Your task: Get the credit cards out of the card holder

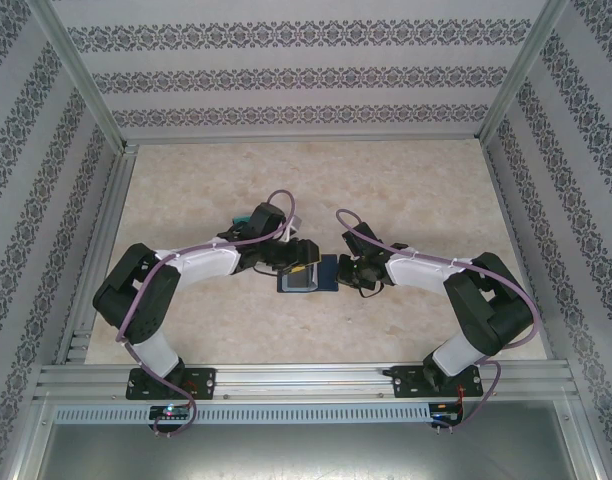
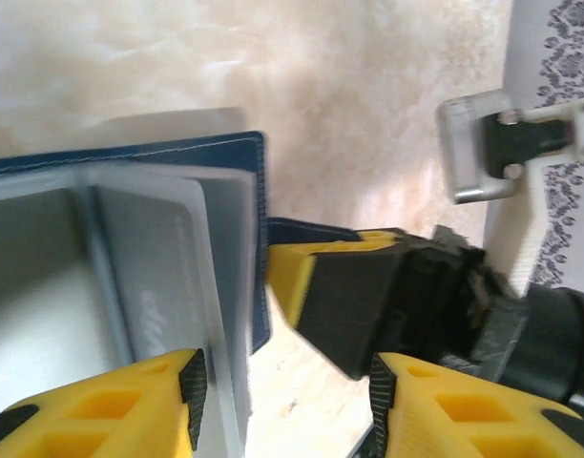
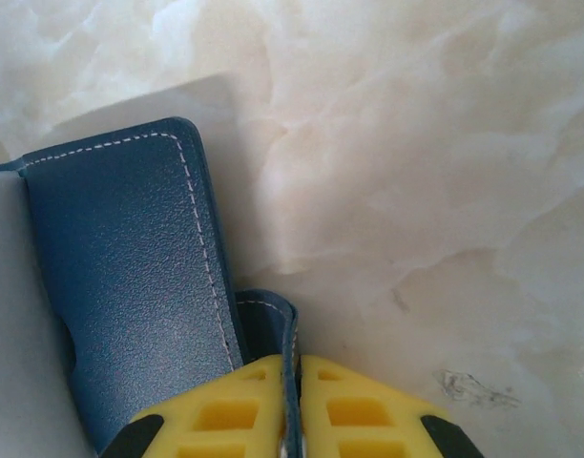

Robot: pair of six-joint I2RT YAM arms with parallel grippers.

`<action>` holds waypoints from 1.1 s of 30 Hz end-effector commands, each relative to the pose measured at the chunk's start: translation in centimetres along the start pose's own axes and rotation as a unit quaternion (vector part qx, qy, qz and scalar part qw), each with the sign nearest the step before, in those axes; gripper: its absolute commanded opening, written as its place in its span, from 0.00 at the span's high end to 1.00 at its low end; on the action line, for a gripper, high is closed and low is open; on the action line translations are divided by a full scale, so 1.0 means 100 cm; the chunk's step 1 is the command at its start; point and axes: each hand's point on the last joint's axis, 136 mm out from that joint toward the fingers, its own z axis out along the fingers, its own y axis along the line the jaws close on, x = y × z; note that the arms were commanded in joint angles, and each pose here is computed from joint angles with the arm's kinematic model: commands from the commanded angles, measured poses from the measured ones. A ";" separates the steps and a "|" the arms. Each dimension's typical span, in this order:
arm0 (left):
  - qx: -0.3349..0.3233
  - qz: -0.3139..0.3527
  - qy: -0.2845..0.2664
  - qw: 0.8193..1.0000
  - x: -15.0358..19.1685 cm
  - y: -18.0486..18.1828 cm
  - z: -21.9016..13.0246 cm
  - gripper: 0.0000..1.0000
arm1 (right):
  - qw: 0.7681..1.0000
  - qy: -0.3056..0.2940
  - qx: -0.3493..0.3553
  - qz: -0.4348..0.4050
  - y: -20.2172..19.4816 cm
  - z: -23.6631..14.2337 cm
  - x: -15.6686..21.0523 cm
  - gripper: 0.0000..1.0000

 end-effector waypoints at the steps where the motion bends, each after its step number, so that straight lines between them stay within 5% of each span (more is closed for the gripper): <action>1: 0.028 0.026 0.025 0.999 0.004 -0.023 0.014 0.49 | 1.000 -0.009 0.002 -0.001 0.001 -0.003 -0.003 0.90; 7: 0.023 0.027 0.045 0.998 0.012 -0.022 0.026 0.47 | 0.999 -0.042 0.007 0.010 -0.007 -0.020 -0.013 0.86; 22: -0.073 -0.034 -0.029 0.996 -0.006 0.035 -0.008 0.52 | 0.993 -0.105 0.017 -0.044 0.017 -0.059 -0.039 0.84; 33: -0.095 -0.056 -0.015 0.994 -0.001 0.053 0.002 0.57 | 0.988 -0.080 0.032 -0.129 0.057 -0.053 -0.032 0.84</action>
